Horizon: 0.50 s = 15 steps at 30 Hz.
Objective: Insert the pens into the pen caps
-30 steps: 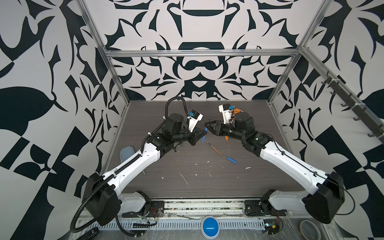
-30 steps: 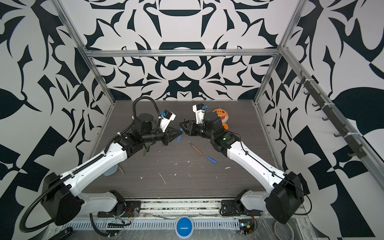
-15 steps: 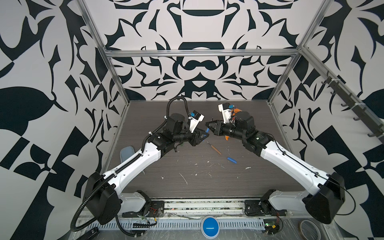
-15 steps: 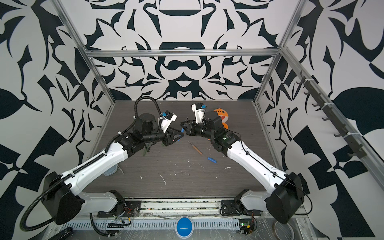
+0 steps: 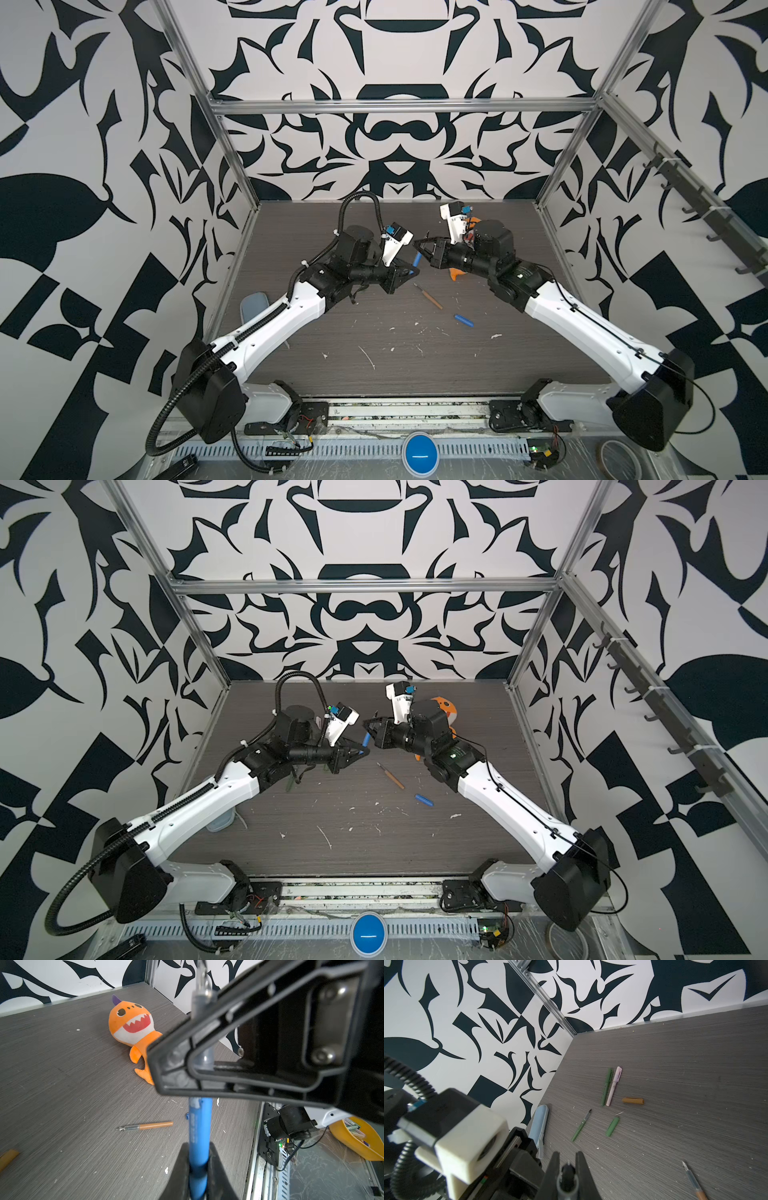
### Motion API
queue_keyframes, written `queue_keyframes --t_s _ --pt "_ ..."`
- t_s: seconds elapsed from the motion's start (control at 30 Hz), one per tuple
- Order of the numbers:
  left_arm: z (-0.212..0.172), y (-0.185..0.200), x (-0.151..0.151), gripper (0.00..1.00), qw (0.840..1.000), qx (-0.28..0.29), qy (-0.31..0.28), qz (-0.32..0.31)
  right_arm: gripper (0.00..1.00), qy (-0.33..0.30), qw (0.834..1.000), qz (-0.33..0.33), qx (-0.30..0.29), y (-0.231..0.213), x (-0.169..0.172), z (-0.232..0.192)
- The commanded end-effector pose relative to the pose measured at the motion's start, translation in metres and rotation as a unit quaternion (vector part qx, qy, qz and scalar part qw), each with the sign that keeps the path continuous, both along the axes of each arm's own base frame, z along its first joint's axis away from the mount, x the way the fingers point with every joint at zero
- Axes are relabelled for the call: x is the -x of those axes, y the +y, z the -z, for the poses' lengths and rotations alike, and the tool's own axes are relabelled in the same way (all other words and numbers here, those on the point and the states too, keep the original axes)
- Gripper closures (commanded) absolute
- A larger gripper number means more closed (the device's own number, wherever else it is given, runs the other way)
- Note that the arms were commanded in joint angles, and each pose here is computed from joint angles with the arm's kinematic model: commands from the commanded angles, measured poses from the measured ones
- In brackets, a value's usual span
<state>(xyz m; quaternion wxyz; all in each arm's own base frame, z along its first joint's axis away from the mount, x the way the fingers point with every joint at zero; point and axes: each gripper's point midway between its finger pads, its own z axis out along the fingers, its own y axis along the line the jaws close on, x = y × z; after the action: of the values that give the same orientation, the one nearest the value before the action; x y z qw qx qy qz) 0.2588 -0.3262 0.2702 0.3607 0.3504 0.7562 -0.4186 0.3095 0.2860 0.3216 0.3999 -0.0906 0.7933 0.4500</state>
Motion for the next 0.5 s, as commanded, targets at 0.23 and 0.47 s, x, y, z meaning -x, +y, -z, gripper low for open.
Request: queue_keyframes --t_s 0.23,0.47 --pt "0.01 0.014 -0.03 1.0 0.995 -0.035 0.002 -0.097 0.55 -0.036 0.999 0.018 0.015 -0.02 0.021 -0.029" --pt "0.015 0.027 -0.043 1.0 0.987 -0.054 -0.003 -0.15 0.56 -0.015 0.987 0.104 0.122 -0.079 0.036 0.004"
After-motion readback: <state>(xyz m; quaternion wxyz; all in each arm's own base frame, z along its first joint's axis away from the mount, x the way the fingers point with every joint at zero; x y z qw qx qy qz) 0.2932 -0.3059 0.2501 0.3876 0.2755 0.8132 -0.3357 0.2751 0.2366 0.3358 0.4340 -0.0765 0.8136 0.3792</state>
